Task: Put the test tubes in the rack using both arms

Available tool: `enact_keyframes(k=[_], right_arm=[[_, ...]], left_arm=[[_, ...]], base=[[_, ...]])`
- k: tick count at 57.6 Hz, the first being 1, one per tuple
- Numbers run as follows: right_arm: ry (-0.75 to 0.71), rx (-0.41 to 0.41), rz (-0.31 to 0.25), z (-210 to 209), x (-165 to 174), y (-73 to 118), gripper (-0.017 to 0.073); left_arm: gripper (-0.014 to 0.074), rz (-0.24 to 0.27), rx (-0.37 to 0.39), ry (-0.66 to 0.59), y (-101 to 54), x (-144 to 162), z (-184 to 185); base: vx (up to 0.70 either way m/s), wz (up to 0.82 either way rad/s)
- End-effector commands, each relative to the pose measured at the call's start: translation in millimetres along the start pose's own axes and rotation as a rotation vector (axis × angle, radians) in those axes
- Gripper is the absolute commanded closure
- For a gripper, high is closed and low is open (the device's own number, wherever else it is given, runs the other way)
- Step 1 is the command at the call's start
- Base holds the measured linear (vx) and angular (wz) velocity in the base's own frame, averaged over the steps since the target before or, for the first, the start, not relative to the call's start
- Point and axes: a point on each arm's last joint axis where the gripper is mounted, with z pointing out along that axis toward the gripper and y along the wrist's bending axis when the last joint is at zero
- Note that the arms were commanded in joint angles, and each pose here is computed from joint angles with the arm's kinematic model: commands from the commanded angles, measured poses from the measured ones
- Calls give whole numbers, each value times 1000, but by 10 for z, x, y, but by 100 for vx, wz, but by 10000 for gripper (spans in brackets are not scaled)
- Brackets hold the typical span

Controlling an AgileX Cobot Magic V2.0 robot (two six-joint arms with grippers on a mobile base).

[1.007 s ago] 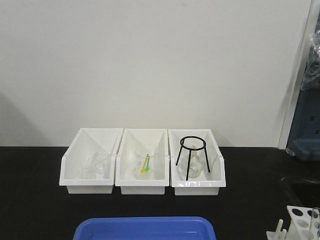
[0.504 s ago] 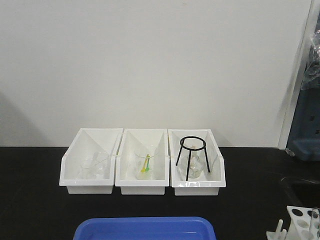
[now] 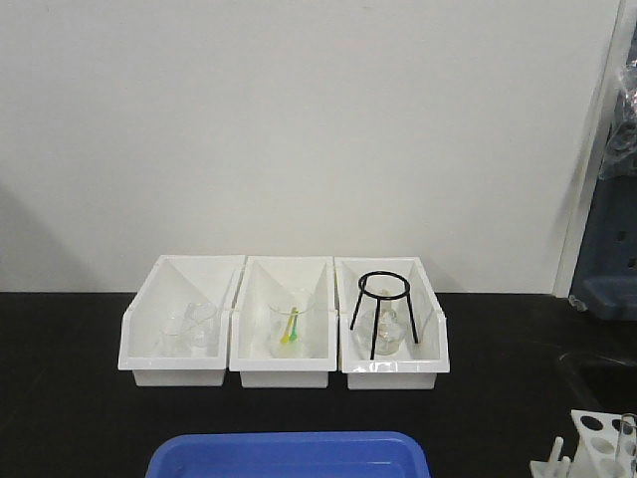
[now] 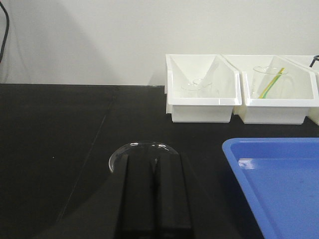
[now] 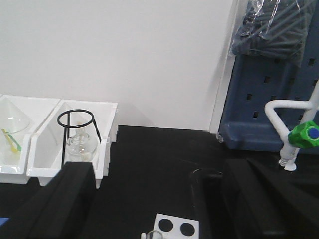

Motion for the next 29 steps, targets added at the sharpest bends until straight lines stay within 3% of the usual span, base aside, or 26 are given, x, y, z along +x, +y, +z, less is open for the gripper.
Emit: enact_keyframes(k=[1, 7, 14, 20, 29], right_arm=[[-116, 11, -17, -39, -171, -19, 2], [-131, -9, 43, -75, -185, -1, 30], [-159, -54, 32, -150, -211, 58, 88], [-196, -92, 22, -248, -223, 99, 186], [-318, -105, 59, -332, 24, 130, 385]], left_arm=[[599, -6, 8, -119, -9, -166, -37], [599, -6, 8, -119, -9, -166, -37], [599, -6, 8, -119, -9, -166, -37], [599, -6, 8, -119, -9, -166, -37], [599, -6, 8, -119, -9, -166, -37]], base=[[0, 0], [0, 0], [0, 0], [0, 0], [0, 0]])
